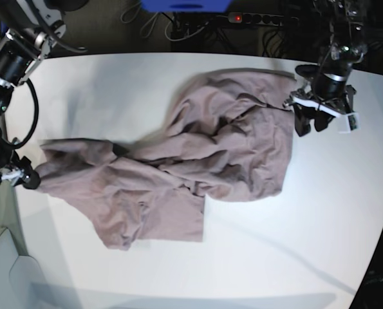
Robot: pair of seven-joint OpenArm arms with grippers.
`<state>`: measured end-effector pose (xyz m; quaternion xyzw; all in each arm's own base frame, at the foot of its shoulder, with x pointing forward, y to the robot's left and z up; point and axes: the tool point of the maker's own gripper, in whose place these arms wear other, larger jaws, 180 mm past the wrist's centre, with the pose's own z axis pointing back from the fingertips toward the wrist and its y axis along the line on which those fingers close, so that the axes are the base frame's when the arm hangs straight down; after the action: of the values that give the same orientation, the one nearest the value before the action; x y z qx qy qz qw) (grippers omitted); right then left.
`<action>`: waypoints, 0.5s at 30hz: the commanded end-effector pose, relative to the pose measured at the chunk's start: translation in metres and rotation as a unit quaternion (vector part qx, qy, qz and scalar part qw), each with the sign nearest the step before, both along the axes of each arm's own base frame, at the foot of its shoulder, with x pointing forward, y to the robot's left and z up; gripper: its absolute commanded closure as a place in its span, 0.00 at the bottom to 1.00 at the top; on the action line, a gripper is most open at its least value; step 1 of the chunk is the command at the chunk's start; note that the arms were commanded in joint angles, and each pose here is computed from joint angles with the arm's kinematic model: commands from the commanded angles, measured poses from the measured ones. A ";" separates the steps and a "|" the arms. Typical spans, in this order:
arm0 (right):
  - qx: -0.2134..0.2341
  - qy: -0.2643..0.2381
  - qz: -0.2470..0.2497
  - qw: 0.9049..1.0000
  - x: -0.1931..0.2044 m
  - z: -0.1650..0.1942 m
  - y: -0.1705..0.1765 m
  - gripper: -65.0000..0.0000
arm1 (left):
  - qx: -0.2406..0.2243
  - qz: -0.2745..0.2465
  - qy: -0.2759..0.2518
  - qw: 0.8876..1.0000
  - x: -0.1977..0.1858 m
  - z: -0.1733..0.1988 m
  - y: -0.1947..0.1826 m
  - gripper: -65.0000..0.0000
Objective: Layout the t-shirt on the table in an organized manner, then fold the t-shirt properly
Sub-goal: 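Lower the left gripper onto the shirt's bunched middle and grasp it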
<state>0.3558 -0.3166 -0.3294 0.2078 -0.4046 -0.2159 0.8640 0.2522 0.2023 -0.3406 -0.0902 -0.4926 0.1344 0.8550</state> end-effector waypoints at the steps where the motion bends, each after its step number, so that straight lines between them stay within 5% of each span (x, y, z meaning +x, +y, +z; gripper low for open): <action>1: -0.019 -0.042 -0.014 0.999 0.005 0.027 -0.017 0.54 | 0.006 -0.001 -0.025 1.000 0.005 0.014 0.002 0.56; 8: -0.056 -0.059 -0.025 0.996 -0.018 0.040 -0.018 0.49 | 0.006 0.001 -0.056 0.998 0.027 0.030 0.003 0.56; 15: -0.036 -0.020 -0.002 0.999 -0.040 0.009 0.014 0.49 | 0.003 0.007 -0.093 0.996 0.082 0.056 0.009 0.56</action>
<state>0.3040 -0.2950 -0.3420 0.1857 -0.3958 -0.2138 0.8736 0.3300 0.2087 -0.2958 -0.0991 -0.5537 0.1313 0.8163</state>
